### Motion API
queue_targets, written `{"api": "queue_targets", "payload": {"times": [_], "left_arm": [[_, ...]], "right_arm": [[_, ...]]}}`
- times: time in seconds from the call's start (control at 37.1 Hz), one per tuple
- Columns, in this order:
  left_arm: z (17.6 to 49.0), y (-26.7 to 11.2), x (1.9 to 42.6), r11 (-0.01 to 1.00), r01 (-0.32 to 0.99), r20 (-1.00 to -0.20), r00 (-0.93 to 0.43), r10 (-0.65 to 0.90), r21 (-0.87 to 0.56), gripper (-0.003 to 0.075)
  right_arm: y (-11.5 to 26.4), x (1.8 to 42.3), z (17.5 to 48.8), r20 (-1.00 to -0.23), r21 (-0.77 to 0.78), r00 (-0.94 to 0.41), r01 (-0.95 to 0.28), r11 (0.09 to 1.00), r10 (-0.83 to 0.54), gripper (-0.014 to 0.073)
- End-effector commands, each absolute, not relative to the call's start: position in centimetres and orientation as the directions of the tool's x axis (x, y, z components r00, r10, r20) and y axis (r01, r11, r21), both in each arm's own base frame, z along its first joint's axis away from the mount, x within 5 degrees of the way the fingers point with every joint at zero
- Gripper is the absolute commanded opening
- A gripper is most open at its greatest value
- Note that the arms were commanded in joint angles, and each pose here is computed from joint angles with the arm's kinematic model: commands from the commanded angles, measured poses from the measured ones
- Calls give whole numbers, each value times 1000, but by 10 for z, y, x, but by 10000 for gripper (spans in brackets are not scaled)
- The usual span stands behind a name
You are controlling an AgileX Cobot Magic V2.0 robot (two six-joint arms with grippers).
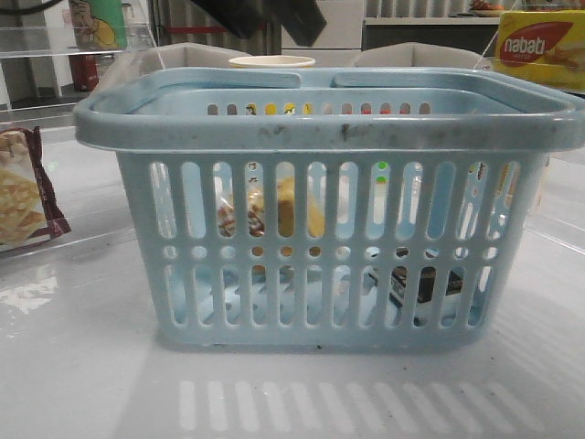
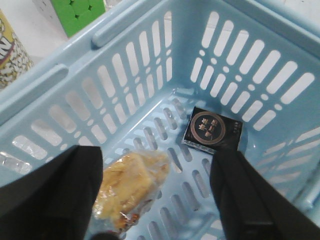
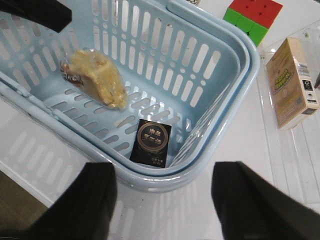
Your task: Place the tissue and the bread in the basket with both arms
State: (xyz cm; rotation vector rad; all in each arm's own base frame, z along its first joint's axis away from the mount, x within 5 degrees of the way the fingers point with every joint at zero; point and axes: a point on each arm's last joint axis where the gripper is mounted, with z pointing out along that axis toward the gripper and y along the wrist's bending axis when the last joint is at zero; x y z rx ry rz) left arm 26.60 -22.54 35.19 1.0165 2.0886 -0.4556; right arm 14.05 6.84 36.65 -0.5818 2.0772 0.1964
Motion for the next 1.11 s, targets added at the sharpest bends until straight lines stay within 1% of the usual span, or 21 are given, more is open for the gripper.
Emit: {"api": "queue_targets", "payload": {"times": [0.0, 0.11, 0.3, 0.38, 0.43, 0.49, 0.62, 0.78, 0.84, 0.86, 0.97, 1.02, 1.08], "left_arm": [[392, -207, 240, 631, 776, -850, -315, 423, 27, 504], [399, -179, 205, 631, 775, -867, -291, 404, 35, 488], [386, -133, 147, 636, 771, -866, -298, 402, 31, 488], [378, -109, 126, 696, 718, -866, -342, 365, 10, 488], [369, -93, 118, 755, 656, -855, -384, 349, 14, 488], [366, -78, 108, 795, 606, -861, -392, 324, 23, 488], [363, -67, 94, 806, 591, -879, -370, 301, 26, 488], [364, -66, 94, 806, 591, -881, -368, 299, 27, 488], [364, -66, 94, 806, 591, -881, -368, 299, 27, 475], [364, -66, 94, 806, 591, -881, -368, 299, 27, 449], [364, -66, 94, 806, 591, -881, -368, 299, 27, 308], [364, -66, 94, 806, 591, -881, -368, 299, 27, 240], [364, -66, 94, 806, 591, -881, -368, 299, 27, 179]], "right_arm": [[69, 142, 380, -879, -104, -369, -471, 876, -303, 522], [69, 142, 380, -879, -104, -369, -471, 876, -303, 522], [69, 143, 381, -883, -104, -361, -470, 876, -299, 522], [69, 143, 381, -881, -104, -365, -470, 876, -301, 522], [69, 142, 380, -879, -104, -369, -471, 876, -303, 522], [68, 142, 380, -875, -104, -375, -470, 876, -305, 522], [62, 129, 373, -856, -101, -407, -472, 876, -318, 522], [45, 95, 344, -866, -93, -397, -468, 879, -303, 518], [42, 89, 337, -867, -93, -396, -468, 879, -303, 455], [41, 87, 335, -866, -92, -397, -468, 879, -302, 412], [40, 84, 331, -855, -90, -416, -470, 878, -310, 193], [40, 84, 331, -854, -90, -417, -470, 878, -310, 105], [40, 84, 331, -856, -90, -415, -470, 878, -309, 49]]}}
